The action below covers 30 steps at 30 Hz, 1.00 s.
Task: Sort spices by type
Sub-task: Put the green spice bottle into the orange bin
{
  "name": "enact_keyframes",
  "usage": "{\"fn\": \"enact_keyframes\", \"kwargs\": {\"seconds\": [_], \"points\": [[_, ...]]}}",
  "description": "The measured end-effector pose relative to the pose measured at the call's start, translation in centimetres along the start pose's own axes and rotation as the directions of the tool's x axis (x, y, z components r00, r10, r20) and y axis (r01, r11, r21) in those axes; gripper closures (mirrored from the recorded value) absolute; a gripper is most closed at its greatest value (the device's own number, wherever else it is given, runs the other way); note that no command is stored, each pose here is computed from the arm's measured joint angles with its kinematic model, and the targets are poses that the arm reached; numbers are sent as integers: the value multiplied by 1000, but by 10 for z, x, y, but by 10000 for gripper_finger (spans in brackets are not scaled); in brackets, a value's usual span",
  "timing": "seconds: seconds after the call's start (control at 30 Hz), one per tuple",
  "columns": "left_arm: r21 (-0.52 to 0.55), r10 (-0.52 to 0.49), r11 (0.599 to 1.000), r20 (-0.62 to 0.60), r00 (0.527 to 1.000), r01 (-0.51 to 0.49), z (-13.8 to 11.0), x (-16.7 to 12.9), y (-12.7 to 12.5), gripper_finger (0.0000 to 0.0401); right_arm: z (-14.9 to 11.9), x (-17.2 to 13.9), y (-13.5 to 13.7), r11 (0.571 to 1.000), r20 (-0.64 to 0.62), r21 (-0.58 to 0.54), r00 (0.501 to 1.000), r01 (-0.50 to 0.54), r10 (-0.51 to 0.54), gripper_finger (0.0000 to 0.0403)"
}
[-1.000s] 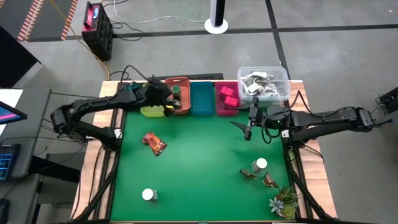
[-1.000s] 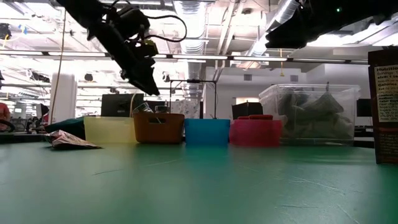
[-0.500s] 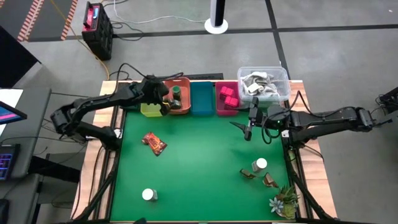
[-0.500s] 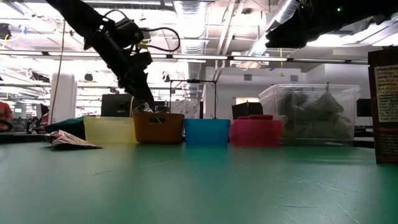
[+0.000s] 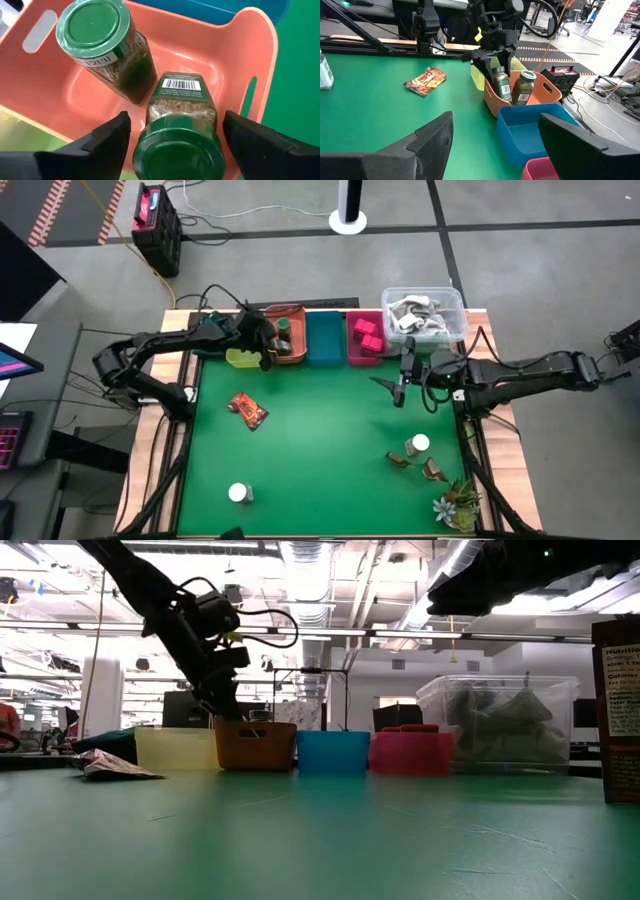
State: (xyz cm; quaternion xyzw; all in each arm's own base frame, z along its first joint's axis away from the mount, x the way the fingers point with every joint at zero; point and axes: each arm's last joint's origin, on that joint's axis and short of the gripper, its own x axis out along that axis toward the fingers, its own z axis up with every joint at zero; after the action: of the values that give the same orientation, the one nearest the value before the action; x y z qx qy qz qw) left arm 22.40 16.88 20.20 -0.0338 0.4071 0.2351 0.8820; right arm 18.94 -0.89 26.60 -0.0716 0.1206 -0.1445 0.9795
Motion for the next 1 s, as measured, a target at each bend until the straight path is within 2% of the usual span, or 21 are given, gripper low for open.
{"fn": "enact_keyframes", "kwargs": {"seconds": [0.3, 0.47, 0.63, 0.83, 1.0], "points": [[17, 4, 1000, -12, 1000, -4, -1, 1, 0, 210, 0, 0, -1, 1000, 0, -1, 1000, 3, -3, 86], [0, 0, 1000, -32, 999, 0, 5, -3, 1, 210, 0, 0, -1, 1000, 0, -1, 1000, 3, -3, 86], [6, -7, 1000, -60, 998, 8, 27, -18, 5, 210, 0, 0, -1, 1000, 0, -1, 1000, 4, -4, 86], [4, -33, 999, -164, 986, 34, 51, -33, 9, 210, 0, 0, -1, 1000, 5, 0, 1000, 4, -4, 86], [55, -56, 996, -245, 968, 71, 70, -28, 4, 210, 0, 0, -1, 1000, 4, 0, 1000, 7, -7, 86]]}}
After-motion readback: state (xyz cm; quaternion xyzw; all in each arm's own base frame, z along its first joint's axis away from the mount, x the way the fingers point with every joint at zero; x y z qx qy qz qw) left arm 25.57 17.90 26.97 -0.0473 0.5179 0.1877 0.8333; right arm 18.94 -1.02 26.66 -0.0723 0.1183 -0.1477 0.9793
